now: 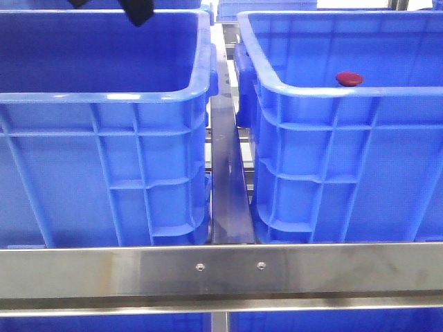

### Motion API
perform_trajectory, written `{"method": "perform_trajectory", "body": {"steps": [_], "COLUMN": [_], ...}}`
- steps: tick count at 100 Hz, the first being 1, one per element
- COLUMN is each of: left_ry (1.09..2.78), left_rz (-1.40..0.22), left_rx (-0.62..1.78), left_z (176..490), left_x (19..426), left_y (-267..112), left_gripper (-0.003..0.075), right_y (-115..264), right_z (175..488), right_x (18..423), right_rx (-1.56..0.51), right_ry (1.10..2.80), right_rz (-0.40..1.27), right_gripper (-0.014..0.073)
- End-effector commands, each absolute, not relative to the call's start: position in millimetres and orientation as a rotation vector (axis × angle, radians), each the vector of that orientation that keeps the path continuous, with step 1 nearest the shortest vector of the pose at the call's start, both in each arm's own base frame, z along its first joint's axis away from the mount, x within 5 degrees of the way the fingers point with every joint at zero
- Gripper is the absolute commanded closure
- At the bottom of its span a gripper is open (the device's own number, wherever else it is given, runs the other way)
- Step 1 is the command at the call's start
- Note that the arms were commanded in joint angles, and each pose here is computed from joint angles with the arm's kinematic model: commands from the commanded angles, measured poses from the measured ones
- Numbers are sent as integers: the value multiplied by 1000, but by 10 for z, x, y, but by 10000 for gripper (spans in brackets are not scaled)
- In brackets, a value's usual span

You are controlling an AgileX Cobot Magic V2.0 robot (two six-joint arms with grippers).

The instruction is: Pick red and yellow buttons and place in box

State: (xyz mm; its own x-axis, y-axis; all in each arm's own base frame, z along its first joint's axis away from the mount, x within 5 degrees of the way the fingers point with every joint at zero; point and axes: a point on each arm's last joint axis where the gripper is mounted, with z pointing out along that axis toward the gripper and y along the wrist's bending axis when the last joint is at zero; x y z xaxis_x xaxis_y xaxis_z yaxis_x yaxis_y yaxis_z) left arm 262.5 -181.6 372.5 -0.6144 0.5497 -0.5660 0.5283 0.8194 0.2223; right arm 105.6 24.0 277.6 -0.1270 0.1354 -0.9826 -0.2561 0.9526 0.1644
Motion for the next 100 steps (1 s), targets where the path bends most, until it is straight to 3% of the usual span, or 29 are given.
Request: {"method": "perform_trajectory", "body": {"steps": [1,20,50,100], "left_ry": [2260,2303,2428,2514], "left_rz": [38,52,-102,-109], "left_rx": [693,579,367,375], "left_z": [4001,3995,3865,3324], "left_x": [2595,2737,3001,3475], "left_y": [-1717,-1479,-1106,-1207], "left_gripper": [175,175,175,175], "right_y": [258,266,266,266], "right_z": [2870,2871,2871,2871], "right_x": [1056,1053,1053,1053], "right_rx": [-101,-108,-108,-108], "right_ry": [1633,1633,1633,1633], "right_rz": [362,370,370,370], "right_gripper": [657,657,657,657]}}
